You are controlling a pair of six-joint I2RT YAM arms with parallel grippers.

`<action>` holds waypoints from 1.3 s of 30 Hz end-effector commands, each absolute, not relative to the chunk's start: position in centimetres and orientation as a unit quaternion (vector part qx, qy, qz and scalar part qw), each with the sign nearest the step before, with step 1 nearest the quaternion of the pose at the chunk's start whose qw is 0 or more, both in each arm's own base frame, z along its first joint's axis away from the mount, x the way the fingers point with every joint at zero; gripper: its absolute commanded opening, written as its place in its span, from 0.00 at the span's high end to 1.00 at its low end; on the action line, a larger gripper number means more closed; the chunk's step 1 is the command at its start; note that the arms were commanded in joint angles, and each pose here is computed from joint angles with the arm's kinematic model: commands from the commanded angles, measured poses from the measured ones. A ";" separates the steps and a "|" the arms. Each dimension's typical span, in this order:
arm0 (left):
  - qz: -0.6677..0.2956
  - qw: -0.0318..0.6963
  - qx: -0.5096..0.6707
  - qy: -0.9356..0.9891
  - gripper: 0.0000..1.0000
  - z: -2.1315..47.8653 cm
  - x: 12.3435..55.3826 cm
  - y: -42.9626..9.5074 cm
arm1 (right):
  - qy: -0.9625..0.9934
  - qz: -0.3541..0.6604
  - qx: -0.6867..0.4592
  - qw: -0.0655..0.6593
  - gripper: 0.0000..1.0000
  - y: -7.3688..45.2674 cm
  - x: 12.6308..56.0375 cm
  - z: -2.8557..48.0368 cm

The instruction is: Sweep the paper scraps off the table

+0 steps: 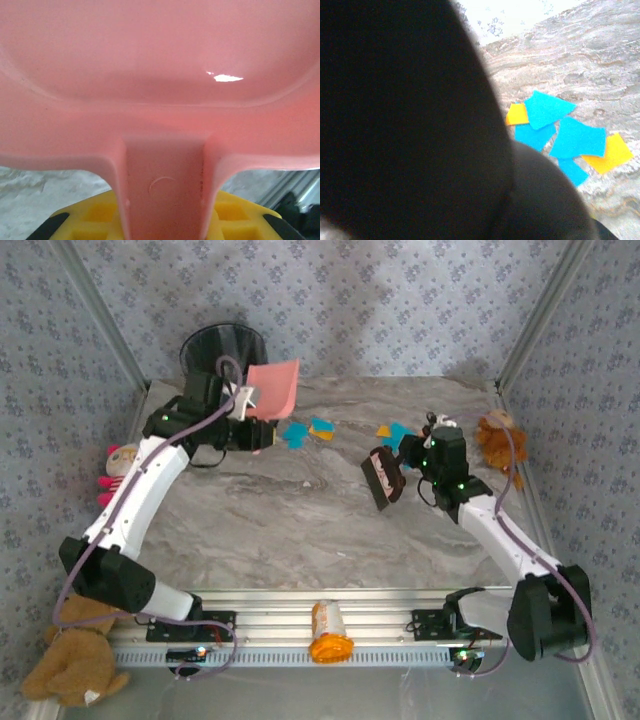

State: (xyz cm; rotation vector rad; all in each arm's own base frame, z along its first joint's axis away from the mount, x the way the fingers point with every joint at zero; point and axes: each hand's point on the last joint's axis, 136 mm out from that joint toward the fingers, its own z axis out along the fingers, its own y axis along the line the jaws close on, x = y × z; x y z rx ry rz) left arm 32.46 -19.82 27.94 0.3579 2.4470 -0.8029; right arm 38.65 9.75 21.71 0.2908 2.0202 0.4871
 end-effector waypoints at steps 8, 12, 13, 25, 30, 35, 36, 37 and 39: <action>-0.171 0.280 0.270 0.905 1.00 21.8 28.3 -20.0 | 0.776 0.268 0.193 0.537 1.00 7.9 46.9 26.2; -0.161 0.266 0.300 0.902 1.00 19.8 27.5 -20.8 | 0.769 0.278 0.207 0.537 1.00 7.3 49.7 26.1; -0.158 0.265 0.305 0.901 1.00 19.4 27.4 -20.9 | 0.763 0.281 0.211 0.543 1.00 7.1 50.4 26.3; -0.116 0.190 0.377 0.899 1.00 14.1 25.8 -22.3 | 0.759 0.265 0.304 0.511 1.00 5.3 57.2 23.2; -0.106 0.160 0.408 0.893 1.00 12.4 24.8 -22.9 | 0.768 0.220 0.349 0.490 1.00 3.7 57.9 20.5; -0.096 0.142 0.421 0.891 1.00 11.3 24.5 -23.3 | 0.774 0.163 0.382 0.478 1.00 1.8 56.8 18.3; -0.095 0.140 0.423 0.890 1.00 11.1 24.5 -23.4 | 0.776 0.153 0.386 0.474 1.00 1.6 56.4 18.0; -0.096 0.138 0.425 0.889 1.00 11.0 24.4 -23.4 | 0.780 0.144 0.389 0.469 1.00 1.4 56.0 17.7; -0.094 0.135 0.432 0.887 1.00 10.8 24.4 -23.6 | 0.786 0.125 0.396 0.459 1.00 1.0 55.0 16.9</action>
